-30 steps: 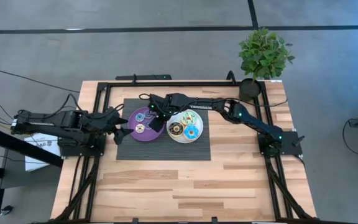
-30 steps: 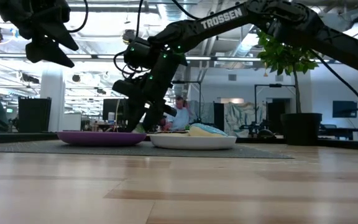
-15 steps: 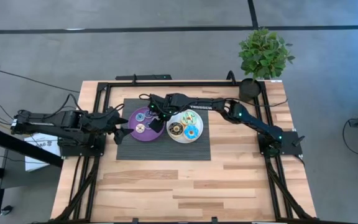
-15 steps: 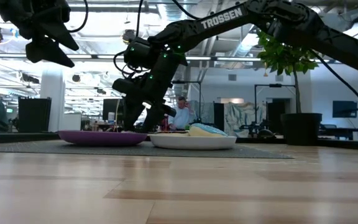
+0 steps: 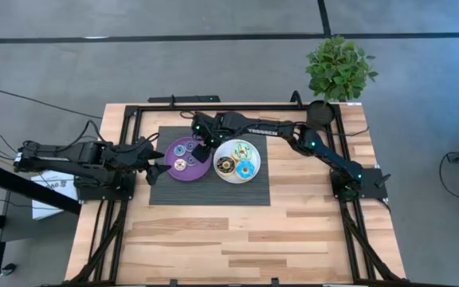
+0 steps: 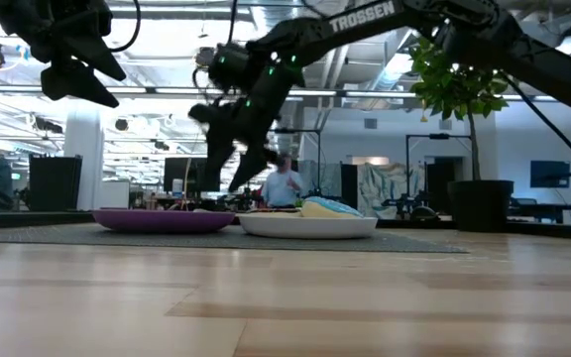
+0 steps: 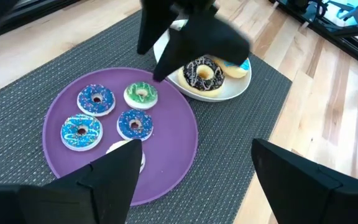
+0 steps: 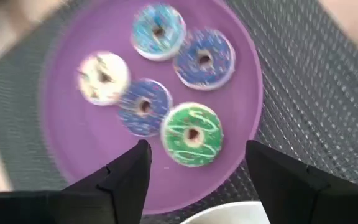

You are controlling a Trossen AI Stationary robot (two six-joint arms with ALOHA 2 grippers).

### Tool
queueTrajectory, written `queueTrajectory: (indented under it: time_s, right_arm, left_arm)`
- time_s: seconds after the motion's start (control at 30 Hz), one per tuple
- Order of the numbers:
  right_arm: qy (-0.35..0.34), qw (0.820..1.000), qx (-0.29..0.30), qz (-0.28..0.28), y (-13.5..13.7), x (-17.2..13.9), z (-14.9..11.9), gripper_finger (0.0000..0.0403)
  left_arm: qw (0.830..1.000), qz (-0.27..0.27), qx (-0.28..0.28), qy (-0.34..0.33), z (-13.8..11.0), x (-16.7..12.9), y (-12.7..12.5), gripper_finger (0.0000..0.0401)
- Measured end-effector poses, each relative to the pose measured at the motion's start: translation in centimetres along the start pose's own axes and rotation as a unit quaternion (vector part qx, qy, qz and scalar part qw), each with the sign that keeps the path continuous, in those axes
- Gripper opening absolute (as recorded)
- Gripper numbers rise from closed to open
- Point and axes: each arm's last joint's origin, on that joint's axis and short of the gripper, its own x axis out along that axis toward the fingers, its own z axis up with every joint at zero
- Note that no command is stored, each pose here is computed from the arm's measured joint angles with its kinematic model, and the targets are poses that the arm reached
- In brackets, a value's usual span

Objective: Pick & Place donuts
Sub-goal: Return to Home Position

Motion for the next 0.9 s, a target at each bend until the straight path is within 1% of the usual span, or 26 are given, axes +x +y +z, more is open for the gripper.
queueTrajectory:
  time_s: [0.13,0.2,0.27,0.33,0.4,0.53,0.63,0.7,0.77,0.9]
  right_arm:
    - [-0.009,1.000,-0.003,0.005,0.5,-2.8,0.3,0.0250]
    - [-0.017,1.000,-0.019,0.007,1.2,-4.0,0.4,0.0248]
    - [-0.022,0.999,-0.038,0.002,1.9,-4.6,0.1,0.0236]
    - [-0.019,0.998,-0.057,-0.005,2.9,-4.7,-0.6,0.0214]
    - [-0.015,0.998,-0.068,-0.007,3.8,-4.6,-1.4,0.0182]
    - [-0.021,0.996,-0.082,0.001,5.0,-4.9,-2.8,0.0109]
    - [-0.031,0.996,-0.082,-0.007,5.4,-5.2,-4.1,0.0066]
    - [-0.030,0.996,-0.082,-0.009,5.6,-5.4,-5.6,0.0045]
    - [-0.047,0.996,-0.081,0.002,5.9,-5.8,-6.9,0.0028]
    - [-0.087,0.993,-0.075,0.029,5.9,-7.1,-10.3,0.0005]
  left_arm:
    - [1.000,0.002,0.023,-0.001,0.0,0.0,0.0,0.0297]
    - [0.999,0.007,0.037,-0.004,0.0,0.0,0.0,0.0297]
    - [0.999,0.009,0.046,-0.006,0.0,0.0,0.0,0.0297]
    - [0.999,0.009,0.046,-0.006,0.0,0.0,0.1,0.0297]
    - [0.999,0.009,0.044,-0.005,0.0,0.0,0.0,0.0297]
    - [0.999,0.002,0.044,-0.001,0.0,0.0,0.0,0.0297]
    - [0.999,0.001,0.044,0.000,0.0,0.0,0.0,0.0297]
    - [0.999,0.002,0.045,0.002,0.0,0.0,0.0,0.0297]
    - [0.999,0.003,0.047,0.004,-0.1,0.0,0.1,0.0297]
    - [0.999,0.005,0.033,0.005,-0.1,0.0,0.1,0.0297]
